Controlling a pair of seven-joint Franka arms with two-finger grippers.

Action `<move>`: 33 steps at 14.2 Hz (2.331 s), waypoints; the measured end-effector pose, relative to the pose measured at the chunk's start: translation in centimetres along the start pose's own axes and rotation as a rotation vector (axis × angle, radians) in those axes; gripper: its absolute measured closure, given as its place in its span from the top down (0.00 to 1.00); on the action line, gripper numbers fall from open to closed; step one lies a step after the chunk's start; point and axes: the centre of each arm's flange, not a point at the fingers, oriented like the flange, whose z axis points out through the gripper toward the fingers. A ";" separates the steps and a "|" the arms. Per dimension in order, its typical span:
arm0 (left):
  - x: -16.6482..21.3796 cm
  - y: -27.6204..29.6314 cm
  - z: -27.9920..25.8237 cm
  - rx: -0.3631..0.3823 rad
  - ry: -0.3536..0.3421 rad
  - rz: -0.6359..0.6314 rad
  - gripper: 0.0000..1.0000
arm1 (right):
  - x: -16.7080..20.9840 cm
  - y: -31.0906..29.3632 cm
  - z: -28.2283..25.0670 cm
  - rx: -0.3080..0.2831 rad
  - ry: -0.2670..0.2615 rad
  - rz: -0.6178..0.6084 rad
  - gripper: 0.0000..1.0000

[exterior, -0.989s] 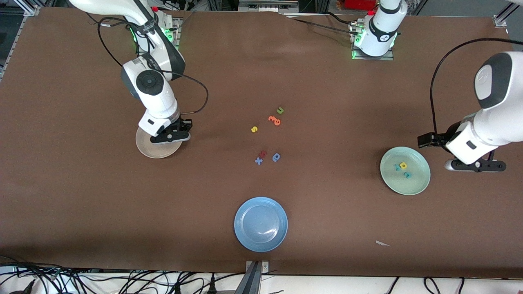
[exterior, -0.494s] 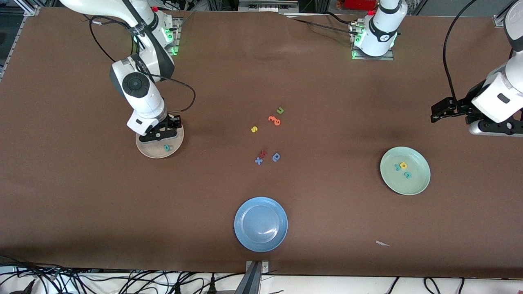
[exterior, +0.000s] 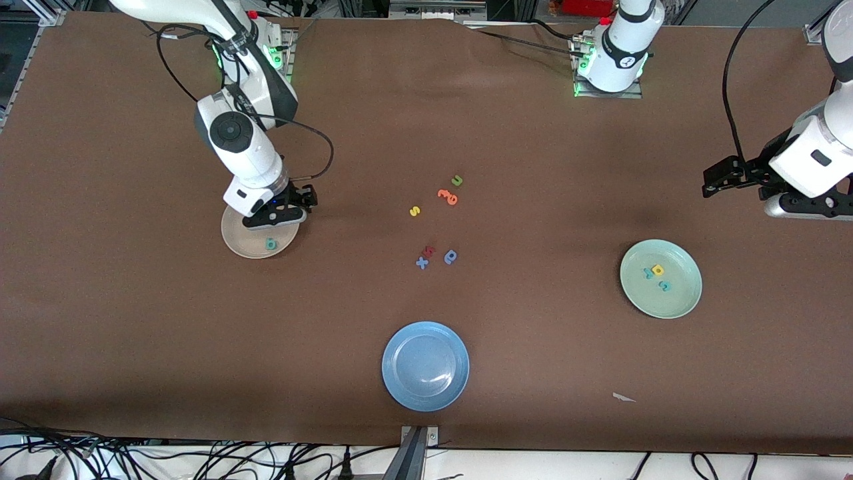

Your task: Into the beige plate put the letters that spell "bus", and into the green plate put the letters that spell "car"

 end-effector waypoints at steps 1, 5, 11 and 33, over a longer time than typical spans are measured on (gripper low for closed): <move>0.0 0.0 0.1 0.000 -0.001 0.000 1.00 | -0.3 -1.7 0.2 0.020 0.013 0.034 0.85; 0.0 0.2 0.1 0.000 -0.002 0.003 1.00 | -0.9 -9.8 0.5 0.083 0.030 0.140 0.86; 0.0 0.1 0.2 0.000 -0.005 0.006 1.00 | -0.2 -18.0 1.9 0.118 0.040 0.232 0.86; 0.7 -1.6 1.4 -0.001 -0.027 -0.025 1.00 | -1.5 -25.4 8.8 0.047 0.082 0.280 0.58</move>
